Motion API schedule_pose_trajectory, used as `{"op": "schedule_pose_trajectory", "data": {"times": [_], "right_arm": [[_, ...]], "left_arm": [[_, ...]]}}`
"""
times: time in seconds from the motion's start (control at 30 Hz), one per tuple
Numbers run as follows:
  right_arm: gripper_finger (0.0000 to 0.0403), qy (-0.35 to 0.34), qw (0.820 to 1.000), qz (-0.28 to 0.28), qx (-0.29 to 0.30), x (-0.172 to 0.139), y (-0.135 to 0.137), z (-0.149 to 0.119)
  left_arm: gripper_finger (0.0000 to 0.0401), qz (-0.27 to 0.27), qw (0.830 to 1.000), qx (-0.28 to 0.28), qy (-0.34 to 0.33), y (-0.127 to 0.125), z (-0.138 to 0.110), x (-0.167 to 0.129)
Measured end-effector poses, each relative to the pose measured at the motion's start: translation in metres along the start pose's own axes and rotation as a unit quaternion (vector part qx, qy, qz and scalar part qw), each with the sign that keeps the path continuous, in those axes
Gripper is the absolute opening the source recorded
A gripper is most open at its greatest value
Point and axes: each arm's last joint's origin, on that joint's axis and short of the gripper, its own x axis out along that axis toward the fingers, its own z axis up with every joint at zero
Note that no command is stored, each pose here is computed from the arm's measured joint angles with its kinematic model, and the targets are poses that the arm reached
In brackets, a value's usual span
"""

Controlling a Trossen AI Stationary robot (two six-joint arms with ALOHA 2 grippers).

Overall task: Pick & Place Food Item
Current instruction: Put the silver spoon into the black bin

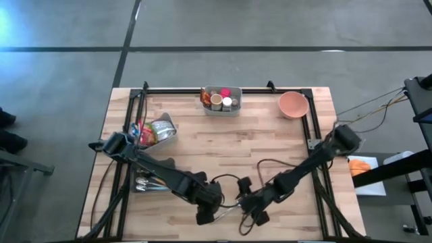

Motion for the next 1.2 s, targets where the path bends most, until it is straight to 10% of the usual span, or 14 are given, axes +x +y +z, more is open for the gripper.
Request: {"op": "schedule_pose_trajectory", "data": {"times": [0.23,0.9,1.2], "right_arm": [[0.0278,0.047,0.998,0.023,-0.042,0.03,0.001,0.018],[0.0025,0.117,0.99,0.027,-0.068,0.055,-0.023,0.014],[0.0014,0.145,0.985,-0.026,-0.09,0.042,-0.028,0.018]], "left_arm": [[0.0199,0.013,0.999,0.025,-0.025,0.001,-0.007,-0.02],[0.0199,-0.016,0.994,-0.046,-0.101,0.059,-0.068,-0.053],[0.0199,-0.058,0.984,-0.092,-0.138,0.066,-0.077,-0.049]]}}
